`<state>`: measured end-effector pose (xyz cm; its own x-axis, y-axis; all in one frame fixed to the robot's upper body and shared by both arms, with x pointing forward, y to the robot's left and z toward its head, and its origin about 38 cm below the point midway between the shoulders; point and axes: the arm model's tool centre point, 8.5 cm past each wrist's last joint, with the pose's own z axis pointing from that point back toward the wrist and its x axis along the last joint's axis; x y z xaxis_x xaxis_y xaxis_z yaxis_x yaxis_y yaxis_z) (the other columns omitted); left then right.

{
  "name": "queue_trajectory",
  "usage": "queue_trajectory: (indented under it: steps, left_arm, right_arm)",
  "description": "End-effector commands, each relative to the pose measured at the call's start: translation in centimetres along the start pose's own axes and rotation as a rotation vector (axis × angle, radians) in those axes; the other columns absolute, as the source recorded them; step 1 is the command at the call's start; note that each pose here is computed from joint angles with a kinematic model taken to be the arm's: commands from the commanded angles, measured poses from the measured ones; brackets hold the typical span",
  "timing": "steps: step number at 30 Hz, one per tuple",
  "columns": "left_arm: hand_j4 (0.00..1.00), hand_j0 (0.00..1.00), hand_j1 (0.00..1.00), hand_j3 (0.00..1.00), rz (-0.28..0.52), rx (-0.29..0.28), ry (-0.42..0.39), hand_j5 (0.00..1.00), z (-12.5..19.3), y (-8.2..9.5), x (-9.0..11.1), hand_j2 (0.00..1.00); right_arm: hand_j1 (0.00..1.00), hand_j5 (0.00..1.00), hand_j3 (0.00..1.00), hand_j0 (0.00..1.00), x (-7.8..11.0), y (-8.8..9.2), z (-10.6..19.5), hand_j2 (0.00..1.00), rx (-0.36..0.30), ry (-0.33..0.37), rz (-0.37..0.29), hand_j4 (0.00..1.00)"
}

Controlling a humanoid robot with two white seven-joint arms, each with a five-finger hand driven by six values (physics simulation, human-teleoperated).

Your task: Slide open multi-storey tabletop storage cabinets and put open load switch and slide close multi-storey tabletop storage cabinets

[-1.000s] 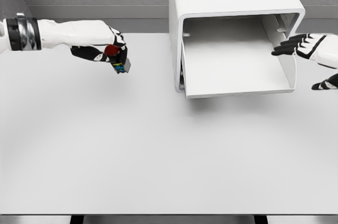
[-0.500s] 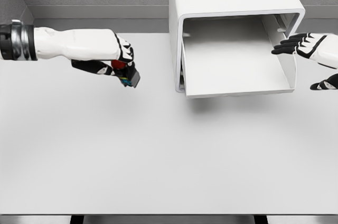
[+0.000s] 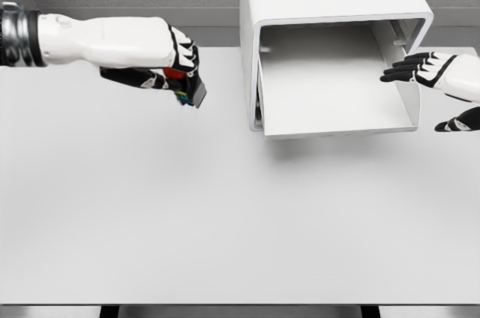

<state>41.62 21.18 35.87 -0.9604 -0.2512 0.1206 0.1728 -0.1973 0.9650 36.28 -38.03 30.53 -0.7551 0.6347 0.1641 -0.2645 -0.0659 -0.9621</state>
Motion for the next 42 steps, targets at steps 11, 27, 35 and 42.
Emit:
queue_trajectory:
  steps: [11,27,35,42]
  left_arm:
    - [0.41,0.41,0.41,0.41,-0.027,0.031,-0.099,0.41,-4.0,1.8,1.2,0.41]
    - [0.41,0.41,0.41,0.41,-0.05,0.034,-0.128,0.41,-6.7,3.4,0.9,0.41]
    - [0.41,0.41,0.41,0.41,-0.036,0.019,-0.134,0.41,-8.8,3.6,0.2,0.41]
    - [0.41,0.41,0.41,0.41,-0.024,-0.004,-0.135,0.41,-11.0,3.8,-0.5,0.41]
  right_arm:
    - [1.0,1.0,1.0,1.0,0.0,0.1,-0.1,1.0,-0.004,-0.002,-0.008,1.0]
    - [1.0,1.0,1.0,1.0,0.2,0.4,-0.9,1.0,-0.006,-0.023,-0.019,1.0]
    - [1.0,1.0,1.0,1.0,0.3,0.5,-1.1,1.0,-0.007,-0.026,-0.021,1.0]
    - [1.0,1.0,1.0,1.0,0.3,0.6,-1.3,1.0,-0.01,-0.033,-0.023,1.0]
